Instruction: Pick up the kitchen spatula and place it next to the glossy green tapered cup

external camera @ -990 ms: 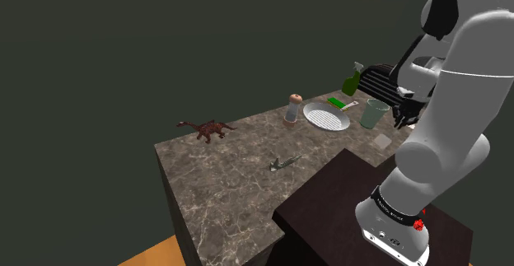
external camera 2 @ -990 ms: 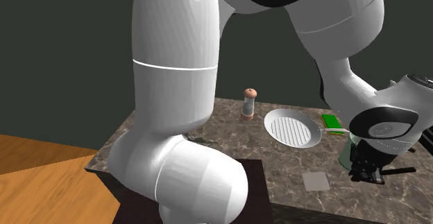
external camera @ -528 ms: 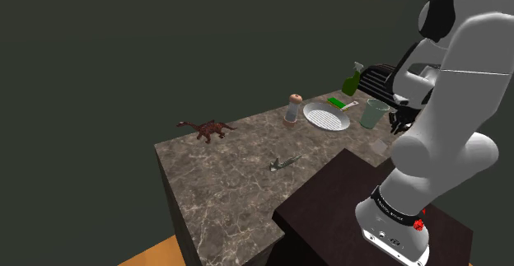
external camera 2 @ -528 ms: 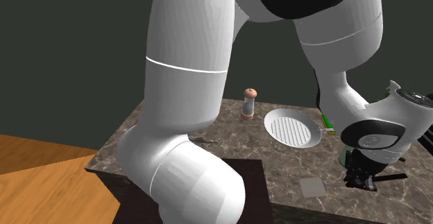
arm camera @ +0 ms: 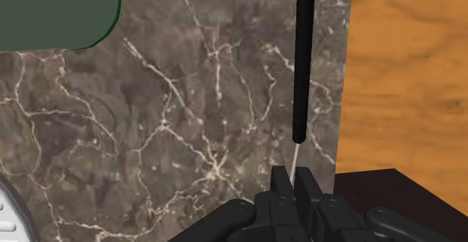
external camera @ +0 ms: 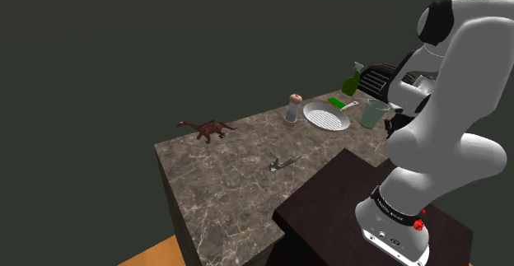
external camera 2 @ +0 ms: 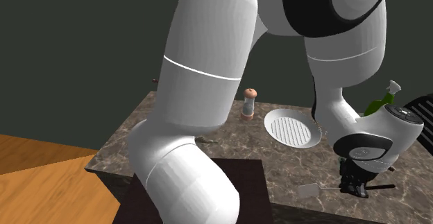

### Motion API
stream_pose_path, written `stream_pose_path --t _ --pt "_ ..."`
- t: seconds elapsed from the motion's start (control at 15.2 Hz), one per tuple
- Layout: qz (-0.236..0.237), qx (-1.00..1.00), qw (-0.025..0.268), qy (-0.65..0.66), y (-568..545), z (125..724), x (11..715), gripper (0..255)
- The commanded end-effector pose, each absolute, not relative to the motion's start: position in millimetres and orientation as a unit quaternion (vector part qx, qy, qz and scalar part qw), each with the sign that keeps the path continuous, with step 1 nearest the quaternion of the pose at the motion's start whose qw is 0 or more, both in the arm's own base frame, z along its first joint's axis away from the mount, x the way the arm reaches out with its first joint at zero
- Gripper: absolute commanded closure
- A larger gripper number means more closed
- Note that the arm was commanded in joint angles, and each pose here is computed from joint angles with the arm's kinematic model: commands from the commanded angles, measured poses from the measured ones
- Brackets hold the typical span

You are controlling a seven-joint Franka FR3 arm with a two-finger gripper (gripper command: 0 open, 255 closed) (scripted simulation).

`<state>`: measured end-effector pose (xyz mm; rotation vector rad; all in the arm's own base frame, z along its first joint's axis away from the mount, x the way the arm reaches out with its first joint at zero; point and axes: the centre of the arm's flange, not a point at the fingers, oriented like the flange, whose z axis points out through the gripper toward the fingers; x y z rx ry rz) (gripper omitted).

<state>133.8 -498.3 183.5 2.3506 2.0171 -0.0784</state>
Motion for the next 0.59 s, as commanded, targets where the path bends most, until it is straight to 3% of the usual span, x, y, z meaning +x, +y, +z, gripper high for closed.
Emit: stream_pose_path --t 0.0,0.53 --pt "-0.025 0.758 0.022 0.651 -497.9 172.2 133.7 255" --pt "-0.025 0.758 0.022 0.651 -497.9 129.4 133.7 255"
